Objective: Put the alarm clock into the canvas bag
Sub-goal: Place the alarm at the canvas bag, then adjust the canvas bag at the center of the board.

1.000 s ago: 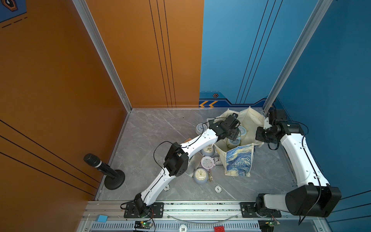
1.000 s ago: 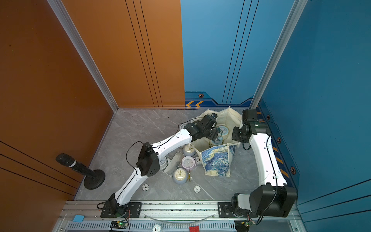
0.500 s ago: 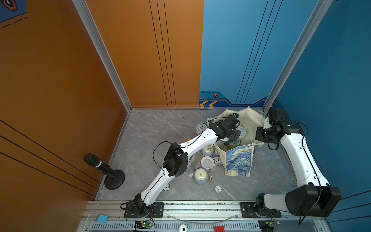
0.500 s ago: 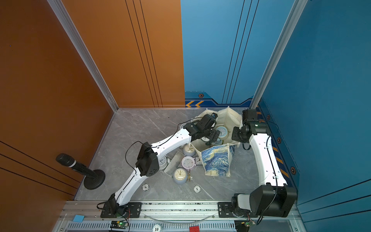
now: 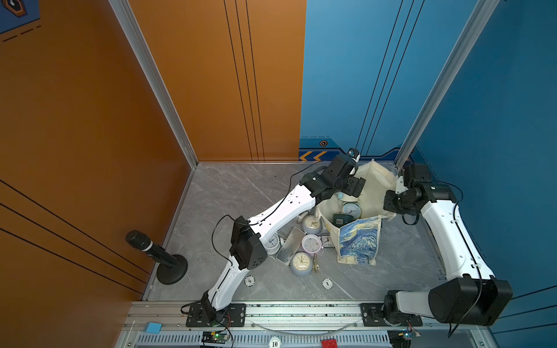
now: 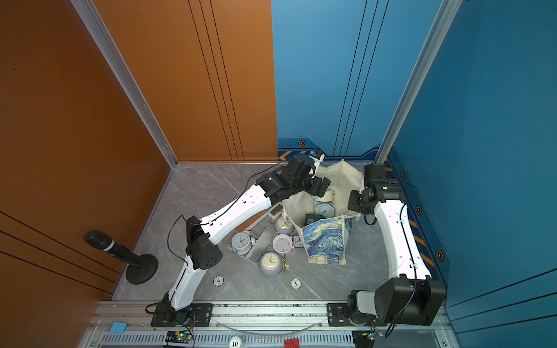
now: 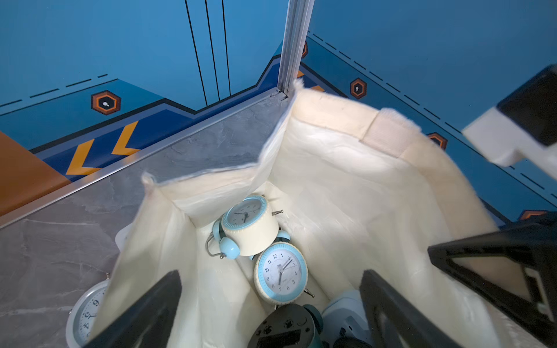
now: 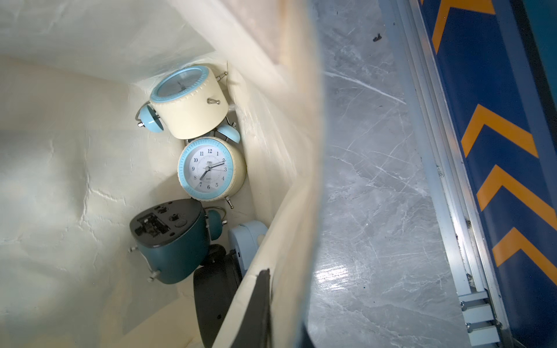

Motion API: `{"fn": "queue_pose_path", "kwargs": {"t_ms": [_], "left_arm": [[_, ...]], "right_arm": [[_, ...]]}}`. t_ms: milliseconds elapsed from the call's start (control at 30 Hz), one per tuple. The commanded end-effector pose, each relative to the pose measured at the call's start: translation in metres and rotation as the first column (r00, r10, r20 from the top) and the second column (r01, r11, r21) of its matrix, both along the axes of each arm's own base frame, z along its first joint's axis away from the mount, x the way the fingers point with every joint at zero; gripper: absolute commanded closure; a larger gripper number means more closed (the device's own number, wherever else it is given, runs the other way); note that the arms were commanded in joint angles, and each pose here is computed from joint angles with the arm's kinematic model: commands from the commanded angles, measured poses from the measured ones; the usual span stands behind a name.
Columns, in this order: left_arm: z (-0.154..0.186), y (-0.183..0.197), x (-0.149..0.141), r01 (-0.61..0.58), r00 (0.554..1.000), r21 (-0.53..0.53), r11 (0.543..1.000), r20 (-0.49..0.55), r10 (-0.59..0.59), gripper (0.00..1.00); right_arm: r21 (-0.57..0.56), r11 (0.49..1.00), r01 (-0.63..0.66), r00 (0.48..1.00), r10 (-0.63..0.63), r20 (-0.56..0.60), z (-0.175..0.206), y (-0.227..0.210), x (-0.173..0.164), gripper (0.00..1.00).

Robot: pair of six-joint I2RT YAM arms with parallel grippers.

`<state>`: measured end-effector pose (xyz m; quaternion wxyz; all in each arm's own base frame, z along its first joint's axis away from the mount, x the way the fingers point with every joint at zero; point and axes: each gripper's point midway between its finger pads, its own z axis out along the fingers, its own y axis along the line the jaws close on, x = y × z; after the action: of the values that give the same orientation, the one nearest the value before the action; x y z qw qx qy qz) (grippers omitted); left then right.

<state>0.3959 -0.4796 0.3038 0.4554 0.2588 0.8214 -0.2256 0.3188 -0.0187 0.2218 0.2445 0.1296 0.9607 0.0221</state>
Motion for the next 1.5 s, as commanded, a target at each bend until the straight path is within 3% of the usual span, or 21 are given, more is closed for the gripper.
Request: {"fn": "queue_pose_path", "kwargs": {"t_ms": [0, 433, 600, 733, 833, 933, 1200, 1333, 1467], "left_arm": [[0.007, 0.011, -0.014, 0.023, 1.000, 0.035, 0.999, -0.008, -0.023, 0.06], [0.019, 0.089, -0.025, -0.086, 0.995, 0.100, 0.991, -0.034, 0.090, 0.07], [0.011, 0.121, -0.029, -0.133, 0.985, 0.125, 0.983, -0.091, 0.145, 0.08], [-0.017, 0.128, -0.035, -0.112, 0.967, 0.139, 0.984, -0.211, 0.140, 0.11], [-0.042, 0.119, -0.042, -0.062, 0.941, 0.115, 0.991, -0.323, 0.096, 0.31], [-0.065, 0.111, -0.047, -0.028, 0.915, 0.111, 0.993, -0.397, 0.070, 0.43], [-0.072, 0.131, -0.042, -0.056, 0.897, 0.113, 0.992, -0.430, 0.100, 0.88], [-0.067, 0.163, -0.037, -0.111, 0.891, 0.112, 0.987, -0.429, 0.149, 1.00], [-0.062, 0.198, -0.036, -0.167, 0.884, 0.112, 0.979, -0.423, 0.199, 1.00]], "right_arm": [[-0.003, 1.000, -0.017, 1.000, 0.017, -0.012, -0.003, 0.004, -0.006, 0.91], [-0.003, 1.000, -0.016, 1.000, 0.015, -0.011, -0.002, 0.003, -0.006, 0.91], [-0.005, 1.000, -0.015, 1.000, 0.015, -0.010, -0.002, 0.003, -0.007, 0.91], [-0.003, 1.000, -0.016, 1.000, 0.016, -0.013, -0.003, 0.004, -0.007, 0.91], [-0.002, 1.000, -0.017, 1.000, 0.017, -0.013, -0.003, 0.004, -0.006, 0.91], [0.015, 0.999, -0.030, 0.999, 0.030, -0.012, -0.003, 0.009, -0.005, 0.92], [0.034, 0.996, -0.087, 0.996, 0.087, 0.005, -0.005, 0.038, 0.001, 0.94], [0.043, 0.991, -0.126, 0.992, 0.126, 0.010, -0.005, 0.060, 0.006, 0.95], [0.059, 0.983, -0.172, 0.985, 0.171, 0.021, -0.007, 0.088, 0.013, 0.96]]}}
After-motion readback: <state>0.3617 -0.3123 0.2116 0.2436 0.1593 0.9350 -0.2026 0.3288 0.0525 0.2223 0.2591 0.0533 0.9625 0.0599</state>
